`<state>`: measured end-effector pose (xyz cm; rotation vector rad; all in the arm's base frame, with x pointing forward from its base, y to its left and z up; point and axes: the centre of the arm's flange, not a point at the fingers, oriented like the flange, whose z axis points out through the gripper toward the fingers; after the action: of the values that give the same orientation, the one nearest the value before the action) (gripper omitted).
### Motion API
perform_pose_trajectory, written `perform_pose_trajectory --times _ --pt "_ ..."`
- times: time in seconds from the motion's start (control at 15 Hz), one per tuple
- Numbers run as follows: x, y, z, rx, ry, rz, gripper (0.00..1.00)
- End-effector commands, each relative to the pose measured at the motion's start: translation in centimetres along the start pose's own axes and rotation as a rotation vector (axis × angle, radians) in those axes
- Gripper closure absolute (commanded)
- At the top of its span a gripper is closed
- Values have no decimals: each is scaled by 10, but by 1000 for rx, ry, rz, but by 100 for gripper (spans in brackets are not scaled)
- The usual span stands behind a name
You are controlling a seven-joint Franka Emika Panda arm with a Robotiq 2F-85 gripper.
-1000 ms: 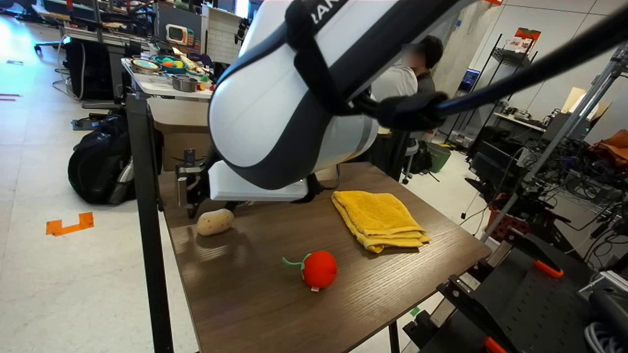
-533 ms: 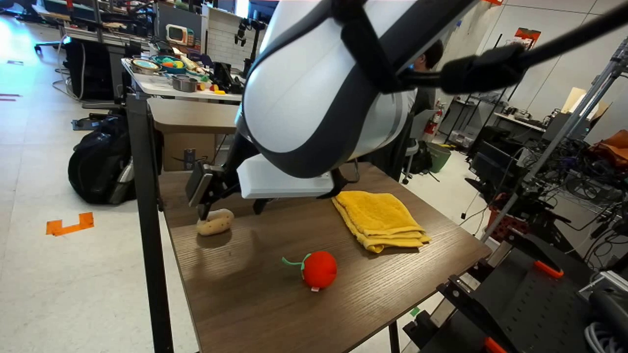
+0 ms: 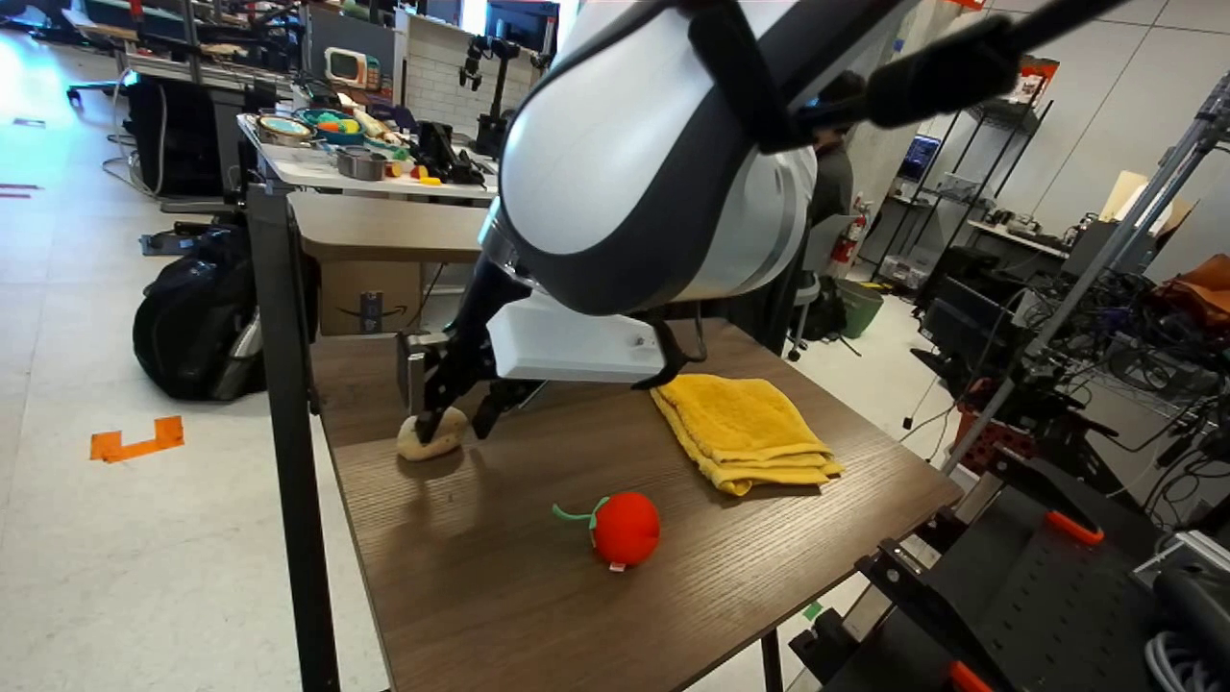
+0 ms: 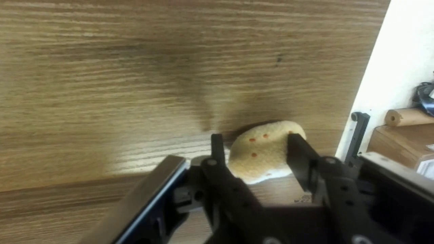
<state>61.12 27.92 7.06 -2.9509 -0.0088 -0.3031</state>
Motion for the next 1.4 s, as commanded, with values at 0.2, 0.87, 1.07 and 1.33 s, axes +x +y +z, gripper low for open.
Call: perform_pose_trajectory --times 0.2,0.87,1.07,1.33 --pt "1 10 0 78 -6 -37 98" --pt "-37 9 -120 125 191 -71 98" --pt "-45 53 -141 -15 202 32 98" --pt "-57 144 -137 -186 197 178 98"
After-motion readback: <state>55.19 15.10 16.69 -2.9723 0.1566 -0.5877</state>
